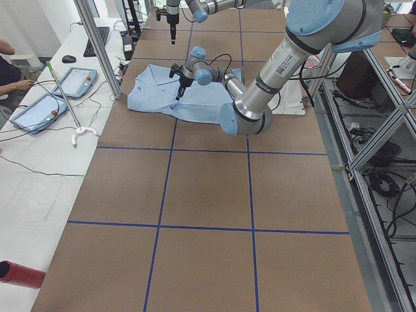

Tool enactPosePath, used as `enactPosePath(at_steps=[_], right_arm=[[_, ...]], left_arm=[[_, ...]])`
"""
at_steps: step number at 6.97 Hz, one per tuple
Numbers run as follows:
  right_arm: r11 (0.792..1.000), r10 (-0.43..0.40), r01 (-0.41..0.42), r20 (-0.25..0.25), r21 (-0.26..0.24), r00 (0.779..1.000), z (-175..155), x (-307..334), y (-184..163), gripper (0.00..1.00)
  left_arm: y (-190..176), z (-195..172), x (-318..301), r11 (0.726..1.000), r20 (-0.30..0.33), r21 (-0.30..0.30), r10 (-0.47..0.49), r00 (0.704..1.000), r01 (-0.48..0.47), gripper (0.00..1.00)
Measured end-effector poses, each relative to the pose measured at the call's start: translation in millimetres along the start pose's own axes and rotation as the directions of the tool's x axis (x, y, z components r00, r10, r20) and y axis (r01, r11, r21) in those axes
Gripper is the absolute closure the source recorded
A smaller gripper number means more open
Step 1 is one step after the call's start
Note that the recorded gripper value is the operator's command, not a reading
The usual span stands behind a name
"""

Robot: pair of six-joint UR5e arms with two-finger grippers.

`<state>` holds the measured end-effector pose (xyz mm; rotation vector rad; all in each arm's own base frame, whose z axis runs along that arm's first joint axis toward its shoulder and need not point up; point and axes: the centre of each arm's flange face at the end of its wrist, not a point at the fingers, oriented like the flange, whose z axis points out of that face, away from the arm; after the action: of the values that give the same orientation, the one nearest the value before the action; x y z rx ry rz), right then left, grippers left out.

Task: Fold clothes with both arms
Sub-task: 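Release the sleeve and pull the left gripper back while the right arm lowers, then move the right gripper to the shirt hem corner nearest the robot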

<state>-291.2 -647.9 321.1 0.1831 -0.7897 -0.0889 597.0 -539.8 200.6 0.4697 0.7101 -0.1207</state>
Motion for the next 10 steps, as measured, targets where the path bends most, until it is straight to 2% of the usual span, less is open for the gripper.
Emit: enactPosePath(at_steps=[2,4,5,6,8,9,10], right_arm=[[1.0,0.002,-0.002,0.001,-0.001,1.0,0.2,0.2,0.3,0.0],[1.0,0.009,-0.009,0.006,-0.002,1.0,0.3,-0.1,2.1,0.0],[1.0,0.027,-0.027,0.016,0.003,1.0,1.8,-2.8,5.7,0.0],[0.999,0.051,-0.051,0.038,0.012,0.998,7.6,-7.6,21.4,0.0],[0.992,0.12,-0.123,0.129,0.018,0.984,2.8,-22.3,102.7,0.0],[0.99,0.142,-0.144,0.158,0.0,0.977,-5.4,-29.1,152.0,0.0],[0.985,0.173,-0.17,0.162,-0.03,0.972,-2.9,-42.6,200.3,0.0]], left_arm=[[-1.4,-24.8,-8.4,0.996,-0.018,0.009,0.085,0.996,-0.085,0.0],[3.2,-59.6,-44.7,0.986,-0.035,0.03,0.165,0.986,-0.164,0.0],[6.2,-74.7,-70.7,0.982,-0.04,0.027,0.19,0.981,-0.189,0.0],[12.8,-83.1,-100.9,0.981,-0.064,-0.01,0.193,0.979,-0.194,0.0],[39.2,-110.7,-161.8,0.976,-0.149,-0.096,0.177,0.973,-0.193,0.0],[50.4,-128.6,-180.1,0.975,-0.18,-0.111,0.17,0.969,-0.192,0.0],[60.6,-140.7,-194.1,0.974,-0.2,-0.131,0.154,0.967,-0.183,0.0]])
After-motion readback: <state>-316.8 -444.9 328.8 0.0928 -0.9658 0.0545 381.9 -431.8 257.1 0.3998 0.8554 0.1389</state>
